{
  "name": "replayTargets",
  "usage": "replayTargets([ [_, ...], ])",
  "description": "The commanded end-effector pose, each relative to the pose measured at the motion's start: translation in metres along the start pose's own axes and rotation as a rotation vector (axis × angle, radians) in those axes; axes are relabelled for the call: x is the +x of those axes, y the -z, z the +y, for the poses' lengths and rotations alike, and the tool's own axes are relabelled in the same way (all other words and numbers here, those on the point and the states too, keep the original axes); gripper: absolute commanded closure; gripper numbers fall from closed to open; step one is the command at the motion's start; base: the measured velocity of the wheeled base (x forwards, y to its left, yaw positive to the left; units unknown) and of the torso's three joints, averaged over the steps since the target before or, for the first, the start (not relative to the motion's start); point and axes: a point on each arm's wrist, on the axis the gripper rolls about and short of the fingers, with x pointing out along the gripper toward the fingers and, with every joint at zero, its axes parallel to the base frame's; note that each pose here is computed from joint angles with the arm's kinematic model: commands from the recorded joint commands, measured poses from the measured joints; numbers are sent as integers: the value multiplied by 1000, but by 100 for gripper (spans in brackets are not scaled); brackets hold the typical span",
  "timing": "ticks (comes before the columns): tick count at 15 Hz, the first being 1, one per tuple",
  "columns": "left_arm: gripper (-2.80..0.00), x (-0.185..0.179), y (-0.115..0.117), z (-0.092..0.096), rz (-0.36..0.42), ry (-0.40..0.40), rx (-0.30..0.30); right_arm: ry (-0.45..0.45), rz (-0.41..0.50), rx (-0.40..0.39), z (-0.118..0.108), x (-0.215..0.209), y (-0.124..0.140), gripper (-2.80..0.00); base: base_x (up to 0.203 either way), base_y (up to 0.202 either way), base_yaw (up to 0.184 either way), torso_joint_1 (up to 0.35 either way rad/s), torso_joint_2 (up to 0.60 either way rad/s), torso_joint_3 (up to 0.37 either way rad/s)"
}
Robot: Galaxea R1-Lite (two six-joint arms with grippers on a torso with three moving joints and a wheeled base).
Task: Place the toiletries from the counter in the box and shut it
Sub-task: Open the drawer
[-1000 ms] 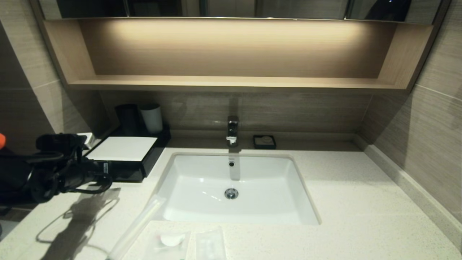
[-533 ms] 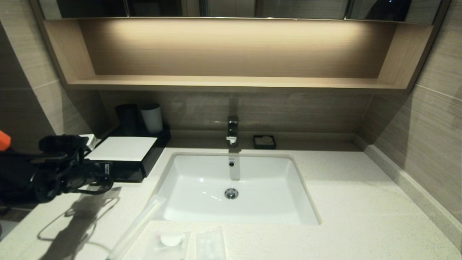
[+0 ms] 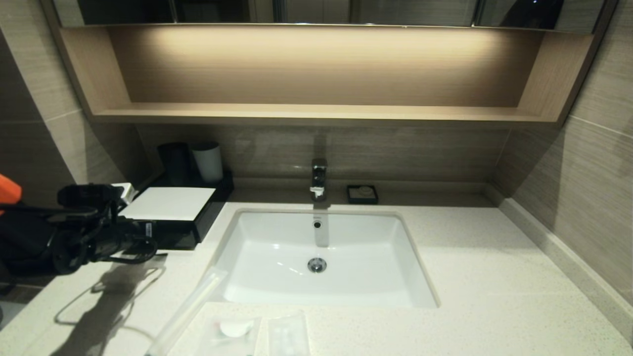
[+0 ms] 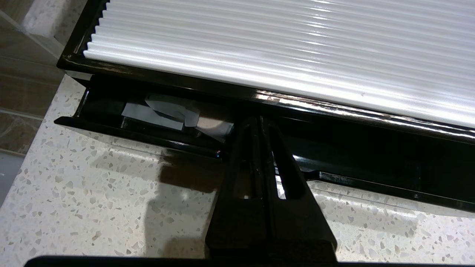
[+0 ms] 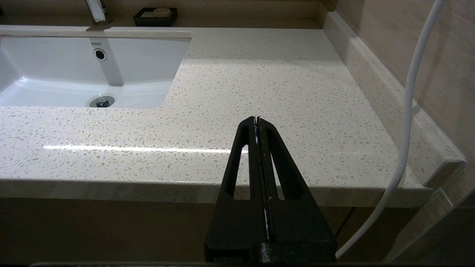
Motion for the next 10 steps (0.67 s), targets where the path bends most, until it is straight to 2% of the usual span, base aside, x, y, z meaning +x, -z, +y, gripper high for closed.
replayTargets([
  [1, 0, 3, 0, 0, -1, 0, -1, 0, 1, -1, 0, 0, 0, 0, 0, 0, 0, 0, 0, 0],
  [10, 0, 9, 1, -1, 10, 3, 2, 0, 1, -1, 0, 0, 0, 0, 0, 0, 0, 0, 0, 0],
])
